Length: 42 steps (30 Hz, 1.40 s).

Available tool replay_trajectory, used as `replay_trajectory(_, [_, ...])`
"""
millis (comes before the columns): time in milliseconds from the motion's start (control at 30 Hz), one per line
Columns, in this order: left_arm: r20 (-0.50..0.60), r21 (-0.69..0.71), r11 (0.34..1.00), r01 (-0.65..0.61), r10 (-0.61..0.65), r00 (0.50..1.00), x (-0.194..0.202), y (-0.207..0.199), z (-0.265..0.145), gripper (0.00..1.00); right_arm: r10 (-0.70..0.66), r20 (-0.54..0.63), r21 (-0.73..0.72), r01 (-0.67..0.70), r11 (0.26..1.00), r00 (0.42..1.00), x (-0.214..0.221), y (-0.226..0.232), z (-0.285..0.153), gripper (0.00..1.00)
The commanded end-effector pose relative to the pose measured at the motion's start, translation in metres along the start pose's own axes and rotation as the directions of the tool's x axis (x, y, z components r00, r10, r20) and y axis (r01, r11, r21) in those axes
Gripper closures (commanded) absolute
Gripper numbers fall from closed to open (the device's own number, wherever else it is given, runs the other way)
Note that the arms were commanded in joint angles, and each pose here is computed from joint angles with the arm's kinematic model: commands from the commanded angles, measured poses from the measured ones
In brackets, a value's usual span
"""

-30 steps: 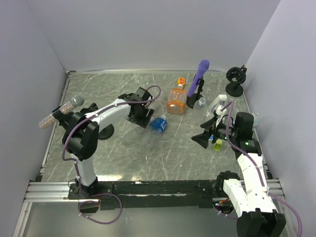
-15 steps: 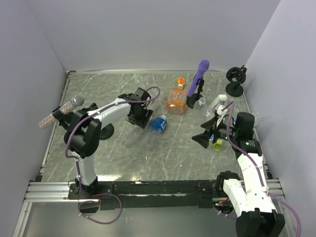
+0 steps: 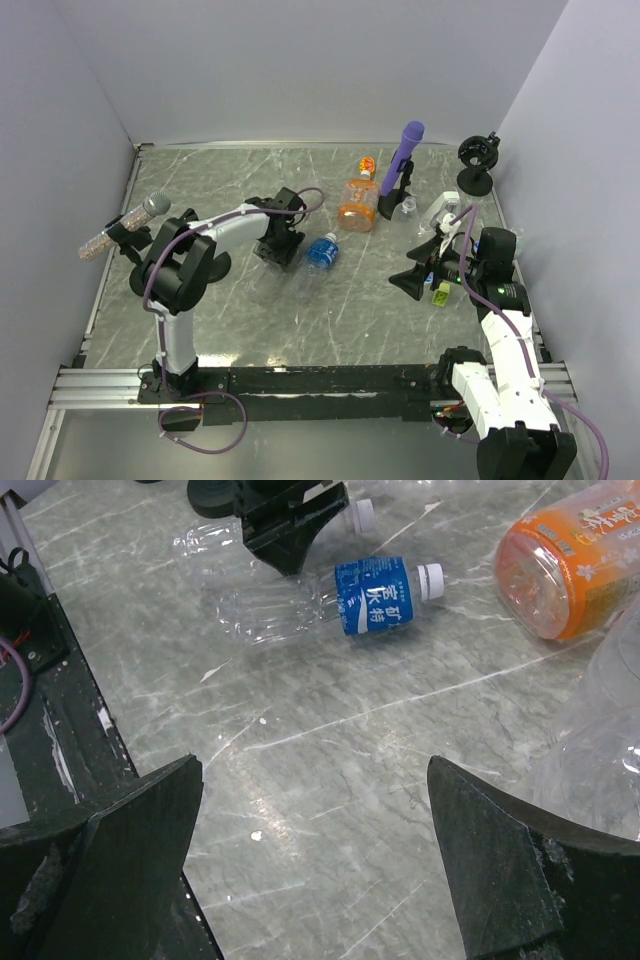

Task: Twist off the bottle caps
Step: Pick up the plastic bottle at the center of the board, then unscrew the bottle cap from the plastic bottle.

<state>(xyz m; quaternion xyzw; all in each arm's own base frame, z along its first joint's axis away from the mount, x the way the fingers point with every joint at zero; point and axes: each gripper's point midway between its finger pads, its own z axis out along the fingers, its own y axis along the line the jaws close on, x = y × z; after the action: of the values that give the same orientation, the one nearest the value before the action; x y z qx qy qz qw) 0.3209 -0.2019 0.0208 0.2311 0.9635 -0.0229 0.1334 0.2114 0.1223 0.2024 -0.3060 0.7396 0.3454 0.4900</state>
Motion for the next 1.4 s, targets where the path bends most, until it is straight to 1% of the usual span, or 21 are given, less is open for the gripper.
replay_trajectory(0, [0.058,-0.035,0.999,0.01,-0.007,0.998,-0.01,0.006,-0.02,0.5,-0.105,0.056,-0.002,0.105,0.994,0.993,-0.015,0.007,-0.006,0.0])
replay_trajectory(133, [0.145,-0.012,1.0,-0.021,0.022,0.989,-0.016,-0.003,-0.057,0.59,-0.111,0.06,-0.025,0.112,0.993,0.992,-0.014,0.011,-0.006,0.0])
replay_trajectory(267, [0.243,0.036,0.996,-0.081,0.07,0.968,-0.015,-0.02,-0.091,0.65,-0.124,0.059,-0.05,0.127,0.991,0.991,-0.013,0.015,-0.006,0.0])
replay_trajectory(333, [0.307,0.046,0.991,-0.123,0.103,0.946,-0.014,-0.029,-0.113,0.67,-0.133,0.056,-0.071,0.137,0.988,0.99,-0.012,0.018,-0.006,0.0])
replay_trajectory(400, [0.369,0.064,0.976,-0.206,0.169,0.914,-0.011,-0.046,-0.13,0.68,-0.141,0.055,-0.098,0.145,0.985,0.989,-0.015,0.023,-0.008,0.0])
replay_trajectory(433, [0.411,0.072,0.965,-0.253,0.202,0.889,-0.011,-0.056,-0.14,0.7,-0.14,0.052,-0.116,0.146,0.983,0.989,-0.018,0.028,-0.009,0.0])
replay_trajectory(467, [0.456,0.079,0.94,-0.331,0.261,0.851,-0.008,-0.07,-0.15,0.7,-0.147,0.052,-0.134,0.153,0.979,0.988,-0.022,0.032,-0.01,0.0])
replay_trajectory(500, [0.507,0.102,0.913,-0.394,0.293,0.811,-0.004,-0.084,-0.159,0.71,-0.147,0.049,-0.15,0.153,0.977,0.988,-0.028,0.036,-0.012,0.0])
replay_trajectory(567, [0.613,0.12,0.846,-0.519,0.348,0.709,0.006,-0.115,-0.177,0.71,-0.138,0.045,-0.186,0.144,0.972,0.989,-0.041,0.046,-0.017,0.0])
replay_trajectory(600, [0.662,0.12,0.818,-0.562,0.356,0.66,0.009,-0.127,-0.183,0.71,-0.119,0.045,-0.208,0.126,0.97,0.992,-0.05,0.052,-0.02,0.0])
replay_trajectory(700, [0.77,0.107,0.765,-0.635,0.34,0.54,0.019,-0.155,-0.203,0.7,-0.018,0.014,-0.255,0.021,0.967,1.0,-0.067,0.065,-0.025,0.01])
replay_trajectory(767, [0.803,0.105,0.746,-0.658,0.326,0.499,0.021,-0.169,-0.209,0.71,0.081,-0.041,-0.286,-0.09,0.954,0.996,-0.071,0.07,-0.022,0.04])
replay_trajectory(867, [0.802,0.108,0.729,-0.676,0.337,0.492,0.023,-0.187,-0.207,0.71,0.132,-0.137,-0.349,-0.172,0.921,0.982,-0.071,0.087,-0.014,0.07])
replay_trajectory(1000, [0.777,0.112,0.716,-0.689,0.369,0.51,0.024,-0.204,-0.197,0.71,0.147,-0.237,-0.344,-0.225,0.912,0.96,-0.062,0.093,0.0,0.12])
replay_trajectory(1100, [0.767,0.115,0.711,-0.694,0.381,0.516,0.023,-0.21,-0.193,0.72,0.148,-0.284,-0.338,-0.243,0.909,0.947,-0.053,0.095,0.008,0.14])
replay_trajectory(1367, [0.77,0.124,0.707,-0.696,0.374,0.517,0.02,-0.217,-0.197,0.72,0.146,-0.362,-0.304,-0.265,0.915,0.92,-0.031,0.094,0.021,0.18])
